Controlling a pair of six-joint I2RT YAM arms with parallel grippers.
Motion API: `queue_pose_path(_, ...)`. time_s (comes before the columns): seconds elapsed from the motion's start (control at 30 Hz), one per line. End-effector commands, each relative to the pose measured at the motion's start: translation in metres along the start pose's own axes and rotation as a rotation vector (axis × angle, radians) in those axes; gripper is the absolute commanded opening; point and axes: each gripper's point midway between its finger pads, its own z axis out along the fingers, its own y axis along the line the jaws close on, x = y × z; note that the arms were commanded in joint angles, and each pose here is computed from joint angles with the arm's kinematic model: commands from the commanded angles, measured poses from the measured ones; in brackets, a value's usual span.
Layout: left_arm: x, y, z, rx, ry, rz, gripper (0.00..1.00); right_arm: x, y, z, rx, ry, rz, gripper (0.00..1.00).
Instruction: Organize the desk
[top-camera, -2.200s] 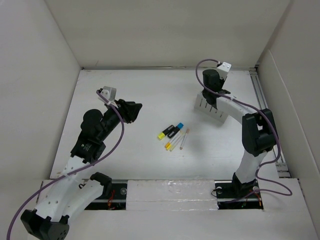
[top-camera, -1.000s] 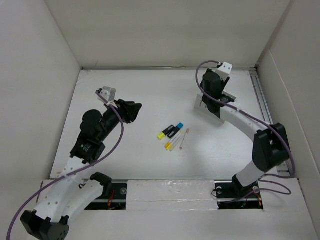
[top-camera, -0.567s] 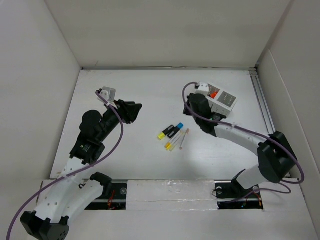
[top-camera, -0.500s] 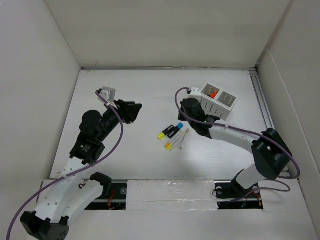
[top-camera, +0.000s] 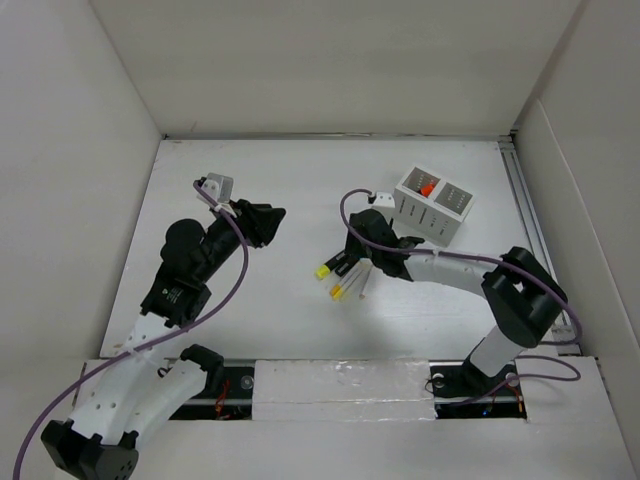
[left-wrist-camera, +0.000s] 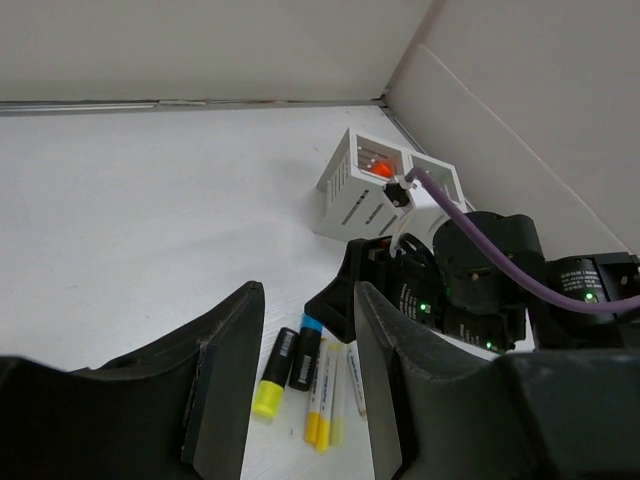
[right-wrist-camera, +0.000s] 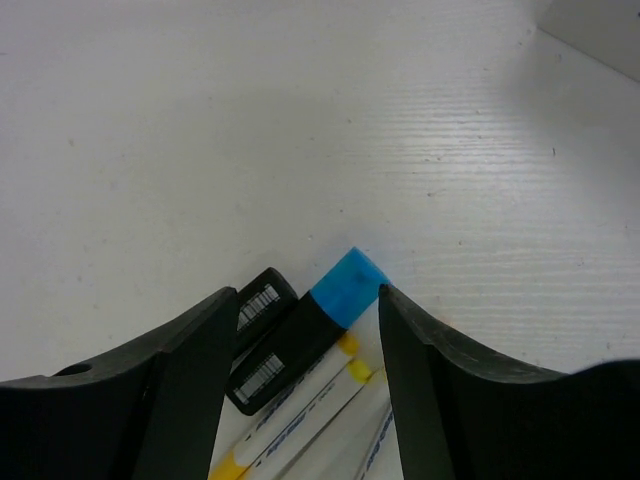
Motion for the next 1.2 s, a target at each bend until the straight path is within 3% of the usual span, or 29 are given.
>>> queue_pose_path(0.0, -0.014, -0.012, 0.001, 0.045, -0.039, 0.002, 0.38, 0.006, -0.010, 0.011, 0.056, 0.020, 0.020, 0.63)
queue_pose_path(0.77, -0.014, -0.011, 0.002, 0.044, -0.043, 0.004, 0.38, 0.040, -0.010, 0.060, 0.088, 0.130, -0.011, 0.59)
queue_pose_path(0.9, -0.009, -0.009, 0.007, 0.039, -0.019, 0.001, 0.38, 0.041, -0.003, 0.060, 0.073, 0.131, -0.019, 0.46)
queue_pose_path(1.17, -0.009, -0.009, 0.008, 0.040, -0.015, 0.001, 0.38, 0.041, -0.004, 0.059, 0.090, 0.119, -0.028, 0.49)
